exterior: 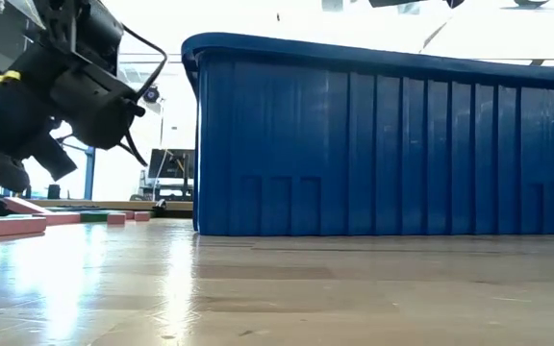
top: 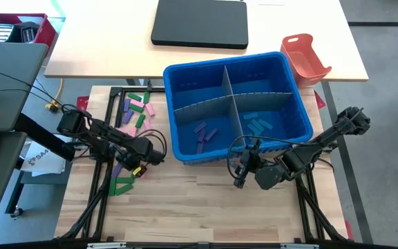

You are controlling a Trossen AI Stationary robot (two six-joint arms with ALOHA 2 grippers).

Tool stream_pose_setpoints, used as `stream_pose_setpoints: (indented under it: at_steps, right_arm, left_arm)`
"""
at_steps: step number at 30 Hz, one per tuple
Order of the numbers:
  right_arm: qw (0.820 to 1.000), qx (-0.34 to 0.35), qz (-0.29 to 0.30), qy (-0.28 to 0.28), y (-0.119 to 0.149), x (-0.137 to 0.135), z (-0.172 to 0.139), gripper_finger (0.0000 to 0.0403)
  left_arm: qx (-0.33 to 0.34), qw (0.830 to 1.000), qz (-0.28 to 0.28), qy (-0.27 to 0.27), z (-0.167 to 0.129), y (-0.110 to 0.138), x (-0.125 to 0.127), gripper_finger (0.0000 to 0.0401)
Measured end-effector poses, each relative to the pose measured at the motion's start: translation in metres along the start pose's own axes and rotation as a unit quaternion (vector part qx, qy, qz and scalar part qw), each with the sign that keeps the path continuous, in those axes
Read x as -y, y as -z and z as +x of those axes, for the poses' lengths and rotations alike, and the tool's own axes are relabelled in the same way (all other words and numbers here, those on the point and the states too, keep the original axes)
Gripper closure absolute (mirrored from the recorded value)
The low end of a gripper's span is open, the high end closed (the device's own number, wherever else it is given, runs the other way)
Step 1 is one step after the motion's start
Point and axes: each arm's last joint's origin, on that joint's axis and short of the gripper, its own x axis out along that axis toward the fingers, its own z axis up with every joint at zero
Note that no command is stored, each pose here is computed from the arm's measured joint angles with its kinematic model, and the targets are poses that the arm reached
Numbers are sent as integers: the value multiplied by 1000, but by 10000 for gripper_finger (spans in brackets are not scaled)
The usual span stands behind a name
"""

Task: Sort blocks
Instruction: Put the purple block into the blue bin with the other purple block

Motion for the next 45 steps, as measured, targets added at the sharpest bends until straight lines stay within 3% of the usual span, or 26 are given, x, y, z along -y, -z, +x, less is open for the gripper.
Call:
stream_pose_setpoints:
  at_steps: [4, 10, 20, 30, 38, 45]
  right_arm:
    - [1000, 0, -1, 0, 0, 0, 0, 234]
    - [1000, 0, -1, 0, 0, 0, 0, 234]
    - [1000, 0, 3, 0, 0, 0, 0, 234]
    - [1000, 2, 2, 4, 0, 0, 0, 234]
    - [1000, 2, 2, 4, 0, 0, 0, 234]
    - [1000, 0, 1, 4, 1, -1, 1, 234]
  left_arm:
    - [19, 1000, -2, -12, 1, 6, 3, 393]
    - [46, 998, -3, -45, 7, 13, 9, 398]
    - [22, 993, 10, -119, 23, 15, 23, 401]
    - [75, 995, 20, -55, -6, 15, 37, 401]
    - [28, 989, -4, -144, -6, 22, 18, 401]
    - [1, 994, 4, -107, 17, 19, 19, 401]
